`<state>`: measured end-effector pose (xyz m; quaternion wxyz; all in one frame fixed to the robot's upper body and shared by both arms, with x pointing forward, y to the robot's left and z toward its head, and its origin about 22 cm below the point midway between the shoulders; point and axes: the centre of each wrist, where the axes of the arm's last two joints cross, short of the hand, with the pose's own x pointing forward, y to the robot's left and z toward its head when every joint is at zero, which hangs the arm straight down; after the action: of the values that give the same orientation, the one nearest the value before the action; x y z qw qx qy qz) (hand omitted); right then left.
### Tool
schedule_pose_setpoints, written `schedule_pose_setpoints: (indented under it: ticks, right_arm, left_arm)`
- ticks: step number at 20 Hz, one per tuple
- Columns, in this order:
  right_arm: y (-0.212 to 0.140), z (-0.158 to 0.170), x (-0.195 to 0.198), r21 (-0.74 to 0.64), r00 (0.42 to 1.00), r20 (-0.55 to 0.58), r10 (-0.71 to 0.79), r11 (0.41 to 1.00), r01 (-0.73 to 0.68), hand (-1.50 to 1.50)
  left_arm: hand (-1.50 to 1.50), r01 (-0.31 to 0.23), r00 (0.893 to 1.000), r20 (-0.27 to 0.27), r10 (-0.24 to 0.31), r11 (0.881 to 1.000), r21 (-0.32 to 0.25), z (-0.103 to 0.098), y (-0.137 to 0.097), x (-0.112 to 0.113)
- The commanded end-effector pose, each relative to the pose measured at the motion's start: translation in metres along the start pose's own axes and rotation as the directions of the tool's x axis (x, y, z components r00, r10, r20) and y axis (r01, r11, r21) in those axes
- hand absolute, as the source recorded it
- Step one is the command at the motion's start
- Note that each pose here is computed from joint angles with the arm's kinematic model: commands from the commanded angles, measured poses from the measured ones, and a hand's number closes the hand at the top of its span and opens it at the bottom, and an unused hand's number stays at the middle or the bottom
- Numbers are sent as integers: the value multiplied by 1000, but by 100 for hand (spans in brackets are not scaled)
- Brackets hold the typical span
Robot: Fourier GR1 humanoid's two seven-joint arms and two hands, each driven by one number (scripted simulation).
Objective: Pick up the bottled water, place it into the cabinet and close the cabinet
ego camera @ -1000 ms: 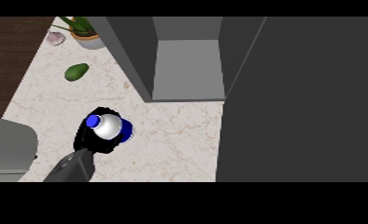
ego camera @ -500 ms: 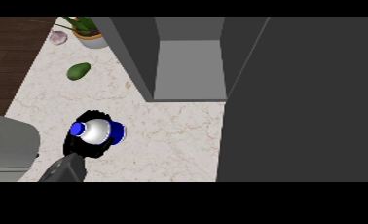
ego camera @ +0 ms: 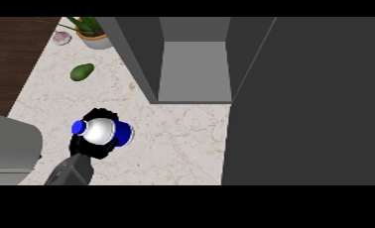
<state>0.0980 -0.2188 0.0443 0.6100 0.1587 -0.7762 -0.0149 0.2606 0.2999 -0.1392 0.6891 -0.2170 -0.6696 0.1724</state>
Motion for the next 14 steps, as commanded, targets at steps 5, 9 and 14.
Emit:
schedule_pose_setpoints:
  ticks: [5,9,14]
  right_arm:
    - [14,-8,6,21,1000,-4,-6,1000,6,-150]
    - [0,-11,4,-6,1000,-10,-21,1000,21,-150]
    - [10,9,10,7,1000,-6,-29,1000,29,-150]
  left_arm:
    - [150,20,1000,6,-19,994,-106,-19,-46,22]
    - [150,30,998,63,-21,990,-139,-29,-92,31]
    - [150,99,992,88,-86,983,-156,-32,-126,51]
